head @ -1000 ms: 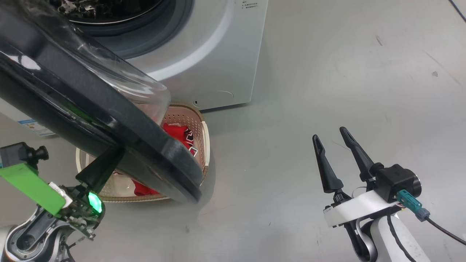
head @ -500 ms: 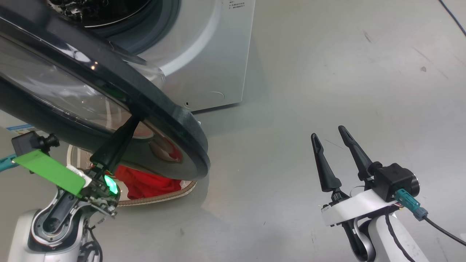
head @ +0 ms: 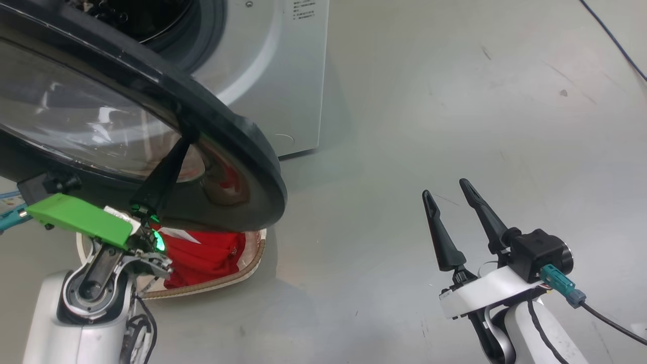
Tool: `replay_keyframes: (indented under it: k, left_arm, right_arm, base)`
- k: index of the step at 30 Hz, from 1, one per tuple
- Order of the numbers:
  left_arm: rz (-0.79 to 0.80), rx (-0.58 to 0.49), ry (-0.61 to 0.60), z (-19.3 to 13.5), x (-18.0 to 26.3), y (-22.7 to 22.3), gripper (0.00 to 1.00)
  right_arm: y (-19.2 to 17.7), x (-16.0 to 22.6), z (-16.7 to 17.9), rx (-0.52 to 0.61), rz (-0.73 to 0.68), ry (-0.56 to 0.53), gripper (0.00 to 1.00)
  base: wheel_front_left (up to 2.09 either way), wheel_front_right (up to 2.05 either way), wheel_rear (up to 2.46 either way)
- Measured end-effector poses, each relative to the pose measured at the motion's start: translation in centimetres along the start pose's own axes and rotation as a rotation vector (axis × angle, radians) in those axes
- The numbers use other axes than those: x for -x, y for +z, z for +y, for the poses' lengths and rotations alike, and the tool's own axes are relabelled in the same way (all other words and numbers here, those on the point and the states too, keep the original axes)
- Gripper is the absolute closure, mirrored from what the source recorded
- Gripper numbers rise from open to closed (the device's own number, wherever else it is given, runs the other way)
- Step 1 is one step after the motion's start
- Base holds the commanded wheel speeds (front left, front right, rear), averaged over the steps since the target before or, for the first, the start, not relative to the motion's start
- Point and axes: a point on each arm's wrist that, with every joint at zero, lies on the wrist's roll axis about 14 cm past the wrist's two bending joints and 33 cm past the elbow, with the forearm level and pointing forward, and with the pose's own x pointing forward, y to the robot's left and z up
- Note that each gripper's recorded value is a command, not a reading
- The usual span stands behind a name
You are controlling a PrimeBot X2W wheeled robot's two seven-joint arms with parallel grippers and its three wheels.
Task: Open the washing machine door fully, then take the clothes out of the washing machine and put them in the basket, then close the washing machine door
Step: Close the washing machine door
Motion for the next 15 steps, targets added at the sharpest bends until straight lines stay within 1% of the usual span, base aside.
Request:
replay_keyframes:
  k: [15]
  left_arm:
    - [-0.100,-0.071,0.043,1.0,-4.5,1.7,1.00]
  right_arm:
    - [0.0,0.7,-0.3,-0.009,0.003,-0.017,0.00]
  base:
    - [0.00,0.00,0.00]
